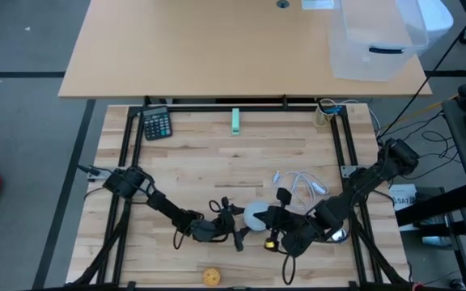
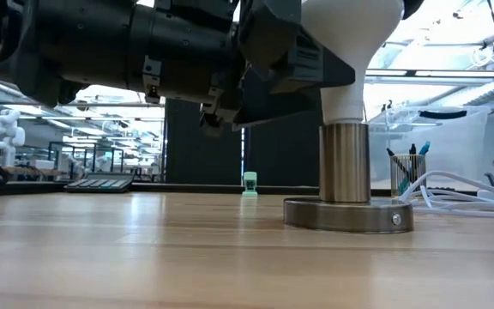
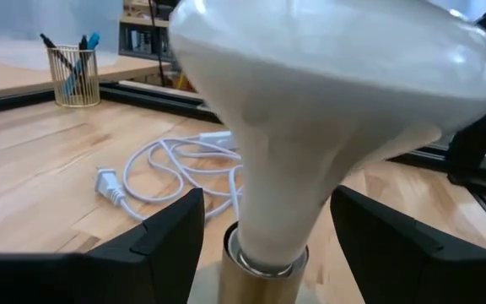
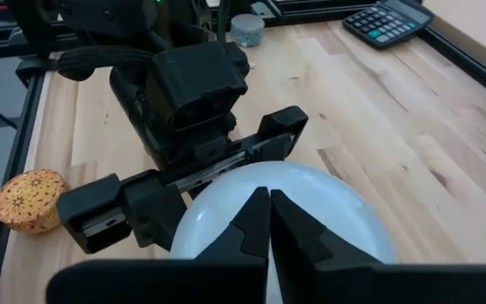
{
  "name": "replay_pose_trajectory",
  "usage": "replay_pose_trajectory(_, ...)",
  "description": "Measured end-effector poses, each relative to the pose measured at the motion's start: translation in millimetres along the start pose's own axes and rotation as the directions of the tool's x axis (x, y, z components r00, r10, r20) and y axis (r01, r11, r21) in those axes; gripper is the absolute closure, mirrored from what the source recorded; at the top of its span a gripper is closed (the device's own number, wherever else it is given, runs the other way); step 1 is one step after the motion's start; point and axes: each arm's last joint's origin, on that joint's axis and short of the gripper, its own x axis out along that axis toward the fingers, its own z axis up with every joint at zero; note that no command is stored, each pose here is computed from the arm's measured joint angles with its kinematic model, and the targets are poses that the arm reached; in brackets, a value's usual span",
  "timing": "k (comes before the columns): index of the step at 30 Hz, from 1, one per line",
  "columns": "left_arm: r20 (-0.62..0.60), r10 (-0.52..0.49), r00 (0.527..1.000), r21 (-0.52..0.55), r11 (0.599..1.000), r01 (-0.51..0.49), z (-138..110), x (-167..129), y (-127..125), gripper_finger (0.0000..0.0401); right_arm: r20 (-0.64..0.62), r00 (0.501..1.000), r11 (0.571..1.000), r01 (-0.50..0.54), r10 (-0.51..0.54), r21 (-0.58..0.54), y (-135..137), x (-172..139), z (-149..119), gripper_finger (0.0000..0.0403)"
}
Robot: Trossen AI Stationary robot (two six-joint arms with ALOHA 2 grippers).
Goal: Screw lightbulb
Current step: Insert the white lightbulb into the silver lamp
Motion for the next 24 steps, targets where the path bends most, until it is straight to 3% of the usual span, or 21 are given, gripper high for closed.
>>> replay_pose_trajectory(12,0.001,-0.063,0.998,-0.016,0.998,0.063,4.9,10.1,2.8,0.0142,0.019,0.999,0.996,0.024,-0.026,0.084,2.2,-3.7,-3.8,0.0403)
replay_pose_trajectory(24,-0.049,-0.045,0.998,0.036,0.998,0.047,8.4,20.5,-3.4,0.0142,0.03,0.997,0.987,0.066,-0.071,0.146,0.3,-5.1,-6.7,0.0403)
